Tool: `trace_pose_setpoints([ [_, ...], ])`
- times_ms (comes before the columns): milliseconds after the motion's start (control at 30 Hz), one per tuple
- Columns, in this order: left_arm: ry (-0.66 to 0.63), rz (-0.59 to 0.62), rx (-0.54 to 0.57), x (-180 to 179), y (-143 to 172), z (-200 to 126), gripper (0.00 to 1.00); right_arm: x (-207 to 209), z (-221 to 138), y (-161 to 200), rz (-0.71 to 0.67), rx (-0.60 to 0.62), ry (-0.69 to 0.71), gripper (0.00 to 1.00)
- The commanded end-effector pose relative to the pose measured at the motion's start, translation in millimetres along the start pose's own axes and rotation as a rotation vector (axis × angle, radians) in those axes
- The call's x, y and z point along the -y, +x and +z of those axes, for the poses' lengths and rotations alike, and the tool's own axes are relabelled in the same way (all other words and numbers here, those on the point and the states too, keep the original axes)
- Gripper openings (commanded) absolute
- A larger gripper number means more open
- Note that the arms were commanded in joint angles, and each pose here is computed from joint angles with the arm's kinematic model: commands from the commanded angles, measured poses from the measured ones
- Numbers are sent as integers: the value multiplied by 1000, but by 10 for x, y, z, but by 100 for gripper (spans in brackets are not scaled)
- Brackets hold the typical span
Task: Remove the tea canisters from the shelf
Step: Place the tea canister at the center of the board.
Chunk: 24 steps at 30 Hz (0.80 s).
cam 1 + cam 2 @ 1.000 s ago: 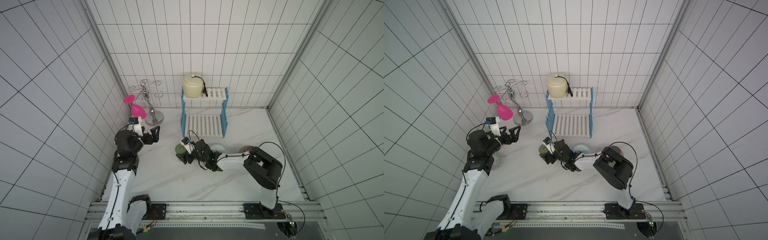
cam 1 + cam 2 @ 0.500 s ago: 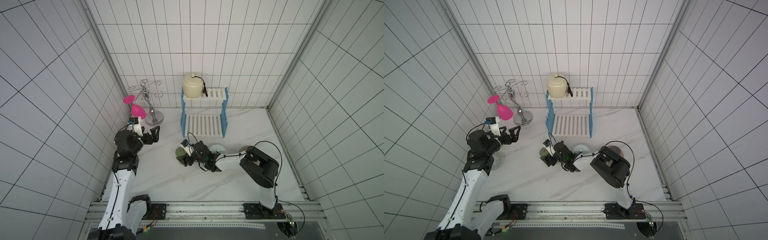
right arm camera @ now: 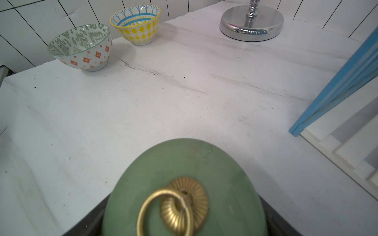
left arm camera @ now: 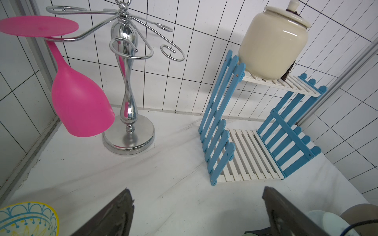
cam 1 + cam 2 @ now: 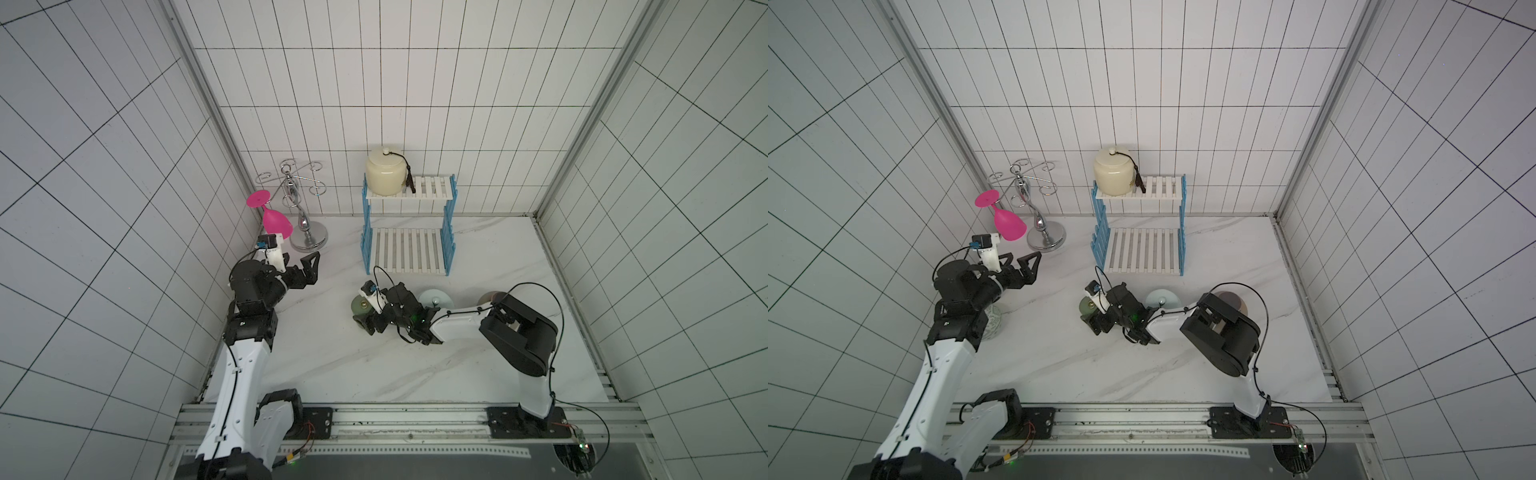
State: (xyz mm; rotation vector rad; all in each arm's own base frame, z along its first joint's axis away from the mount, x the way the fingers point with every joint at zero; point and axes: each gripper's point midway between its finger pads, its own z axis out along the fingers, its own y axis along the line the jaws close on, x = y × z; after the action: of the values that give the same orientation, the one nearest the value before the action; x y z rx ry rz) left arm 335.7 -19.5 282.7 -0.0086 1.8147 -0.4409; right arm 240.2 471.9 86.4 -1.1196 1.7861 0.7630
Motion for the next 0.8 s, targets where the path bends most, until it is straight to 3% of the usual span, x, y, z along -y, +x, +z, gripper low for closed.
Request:
trace_pose_setpoints([
  [0,5,-2,14,18,-42,-35,99,-33,-83,-377,-30,99,13,99],
  [333,8,4,17,25,-82,-45,99,-69,-214,-608,-67,139,27,99],
  [767,31,96,-55,298,-453,-58,99,-71,-816,-1155,-86,207,39,99],
])
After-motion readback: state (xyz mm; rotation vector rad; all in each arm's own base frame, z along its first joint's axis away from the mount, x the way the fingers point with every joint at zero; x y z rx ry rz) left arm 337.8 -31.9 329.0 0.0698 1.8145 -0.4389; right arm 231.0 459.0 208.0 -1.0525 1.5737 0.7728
